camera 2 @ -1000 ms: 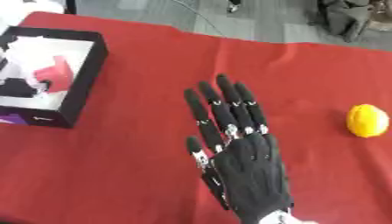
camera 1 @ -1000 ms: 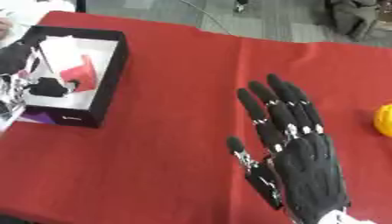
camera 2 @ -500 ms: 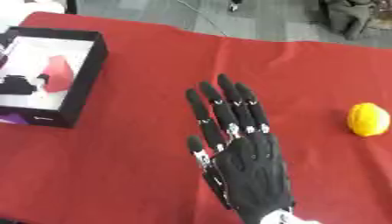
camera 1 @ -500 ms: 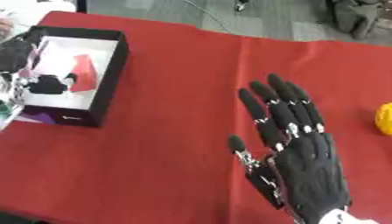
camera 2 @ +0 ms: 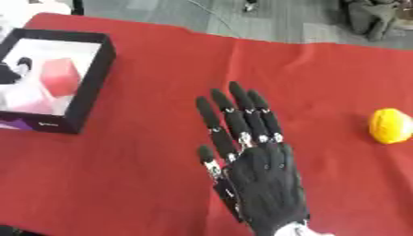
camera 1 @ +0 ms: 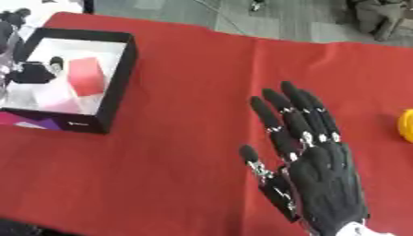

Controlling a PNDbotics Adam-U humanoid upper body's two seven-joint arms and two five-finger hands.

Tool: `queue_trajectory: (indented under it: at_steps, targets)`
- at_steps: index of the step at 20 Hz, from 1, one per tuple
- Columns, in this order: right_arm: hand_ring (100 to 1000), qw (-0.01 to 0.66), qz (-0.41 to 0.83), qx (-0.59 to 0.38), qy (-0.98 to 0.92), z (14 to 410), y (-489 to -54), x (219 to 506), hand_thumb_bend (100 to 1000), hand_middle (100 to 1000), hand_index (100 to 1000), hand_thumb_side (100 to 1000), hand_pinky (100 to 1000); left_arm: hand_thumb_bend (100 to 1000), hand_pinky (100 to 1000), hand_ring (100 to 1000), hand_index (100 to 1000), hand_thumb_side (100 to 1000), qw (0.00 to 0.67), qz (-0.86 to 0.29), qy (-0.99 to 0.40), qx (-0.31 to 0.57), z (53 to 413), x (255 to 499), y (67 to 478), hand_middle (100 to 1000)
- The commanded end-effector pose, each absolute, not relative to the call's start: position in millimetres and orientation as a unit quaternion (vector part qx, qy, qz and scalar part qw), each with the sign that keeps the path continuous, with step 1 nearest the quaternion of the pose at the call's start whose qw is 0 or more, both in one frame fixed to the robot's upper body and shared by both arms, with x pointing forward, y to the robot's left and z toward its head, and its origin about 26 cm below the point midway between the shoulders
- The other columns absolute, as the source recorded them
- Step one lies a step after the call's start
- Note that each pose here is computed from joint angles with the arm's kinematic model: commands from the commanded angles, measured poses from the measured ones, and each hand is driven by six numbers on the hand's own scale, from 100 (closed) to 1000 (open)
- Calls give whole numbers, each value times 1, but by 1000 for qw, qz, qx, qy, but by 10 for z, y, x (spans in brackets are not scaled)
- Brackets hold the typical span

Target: Pick up the objects with one hand, pass them to the other hand, and then place them into the box on the other side of the table.

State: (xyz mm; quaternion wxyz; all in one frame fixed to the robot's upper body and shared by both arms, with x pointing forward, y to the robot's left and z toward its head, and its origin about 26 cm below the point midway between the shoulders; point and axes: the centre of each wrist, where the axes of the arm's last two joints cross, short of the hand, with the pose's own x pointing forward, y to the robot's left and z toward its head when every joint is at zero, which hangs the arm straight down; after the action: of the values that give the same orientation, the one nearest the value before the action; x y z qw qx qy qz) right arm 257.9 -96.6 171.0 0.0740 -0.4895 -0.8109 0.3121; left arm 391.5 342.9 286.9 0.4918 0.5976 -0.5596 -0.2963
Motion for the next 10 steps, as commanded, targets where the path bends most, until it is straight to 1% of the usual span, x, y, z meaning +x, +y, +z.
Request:
queue_trajectory:
  at_steps: [1, 2, 3, 4, 5, 6, 7, 9, 10]
  targets:
    - [916, 66, 305, -492, -812, 1775, -1005, 2568, 465, 823, 905, 100, 864, 232, 1000, 909, 1000, 233, 481, -278, -570, 605, 3087, 3826, 3481, 844]
    - [917, 67, 304, -493, -812, 1778, -1006, 2570, 464, 824, 905, 100, 864, 184, 1000, 907, 1000, 223, 483, -277, -573, 601, 3084, 3824, 3471, 841]
    - [917, 67, 303, -494, -812, 1782, -1007, 2572, 464, 824, 905, 100, 864, 100, 1000, 898, 1000, 206, 486, -275, -578, 595, 3083, 3820, 3455, 826]
    - [917, 67, 302, -494, -813, 1786, -1008, 2574, 463, 824, 905, 100, 863, 100, 1000, 882, 979, 248, 486, -273, -587, 587, 3089, 3810, 3427, 813]
    - [917, 68, 300, -495, -813, 1791, -1010, 2577, 462, 824, 905, 100, 861, 100, 1000, 861, 955, 259, 483, -273, -601, 575, 3095, 3792, 3388, 795]
    - [917, 68, 297, -496, -813, 1799, -1012, 2581, 461, 824, 904, 100, 857, 100, 970, 830, 910, 277, 478, -273, -616, 563, 3101, 3767, 3348, 797]
    - [917, 70, 293, -498, -813, 1809, -1016, 2588, 460, 824, 903, 100, 855, 100, 914, 788, 887, 286, 470, -273, -634, 551, 3107, 3737, 3306, 792]
    - [915, 74, 284, -502, -813, 1832, -1032, 2605, 459, 823, 900, 100, 846, 100, 756, 662, 837, 295, 463, -274, -666, 518, 3096, 3676, 3222, 708]
    - [915, 77, 279, -505, -813, 1843, -1044, 2615, 457, 821, 898, 100, 841, 100, 742, 648, 834, 300, 468, -276, -679, 493, 3086, 3642, 3174, 693]
